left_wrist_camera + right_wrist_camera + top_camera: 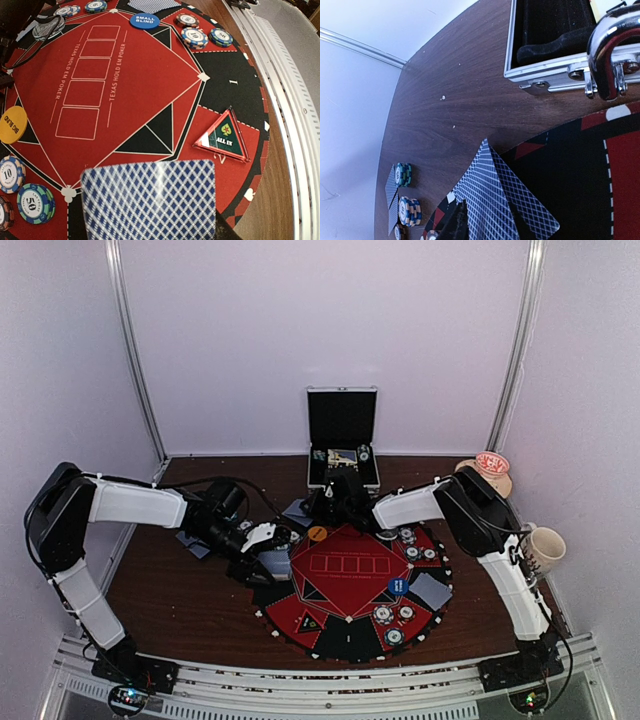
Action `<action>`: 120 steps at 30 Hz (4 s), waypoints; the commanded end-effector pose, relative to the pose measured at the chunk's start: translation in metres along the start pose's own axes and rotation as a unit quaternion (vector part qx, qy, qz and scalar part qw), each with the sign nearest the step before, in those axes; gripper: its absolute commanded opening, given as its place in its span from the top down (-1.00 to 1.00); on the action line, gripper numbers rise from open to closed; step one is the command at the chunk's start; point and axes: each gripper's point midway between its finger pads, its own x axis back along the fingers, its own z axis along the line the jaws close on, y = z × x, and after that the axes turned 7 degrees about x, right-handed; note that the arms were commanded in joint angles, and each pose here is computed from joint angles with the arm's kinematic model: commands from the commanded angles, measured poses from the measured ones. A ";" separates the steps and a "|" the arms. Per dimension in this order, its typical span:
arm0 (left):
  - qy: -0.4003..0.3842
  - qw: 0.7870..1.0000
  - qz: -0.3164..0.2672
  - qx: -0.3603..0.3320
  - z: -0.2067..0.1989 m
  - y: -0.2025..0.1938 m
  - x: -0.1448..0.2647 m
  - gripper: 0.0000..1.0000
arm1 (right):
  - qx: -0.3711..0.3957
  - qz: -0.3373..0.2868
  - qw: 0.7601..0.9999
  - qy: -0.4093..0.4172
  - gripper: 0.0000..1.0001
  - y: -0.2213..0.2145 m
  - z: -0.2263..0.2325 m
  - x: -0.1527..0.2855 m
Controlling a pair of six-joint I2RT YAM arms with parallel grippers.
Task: Distribute texas hold em gaming equipment
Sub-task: Distribute the poker card in the big blind area, then pick up the poker card from the face-down deck piles.
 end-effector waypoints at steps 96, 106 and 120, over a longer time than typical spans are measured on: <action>-0.006 1.000 -0.016 -0.015 0.000 0.012 0.001 0.09 | 0.121 0.107 0.976 0.147 -0.34 -0.149 0.118 0.119; -0.006 1.000 -0.016 -0.015 0.000 0.013 0.002 0.09 | 0.134 0.104 0.981 0.099 -0.12 -0.145 0.098 0.117; -0.006 1.000 -0.016 -0.014 0.000 0.013 0.002 0.09 | 0.145 0.078 0.985 0.042 0.22 -0.122 0.075 0.129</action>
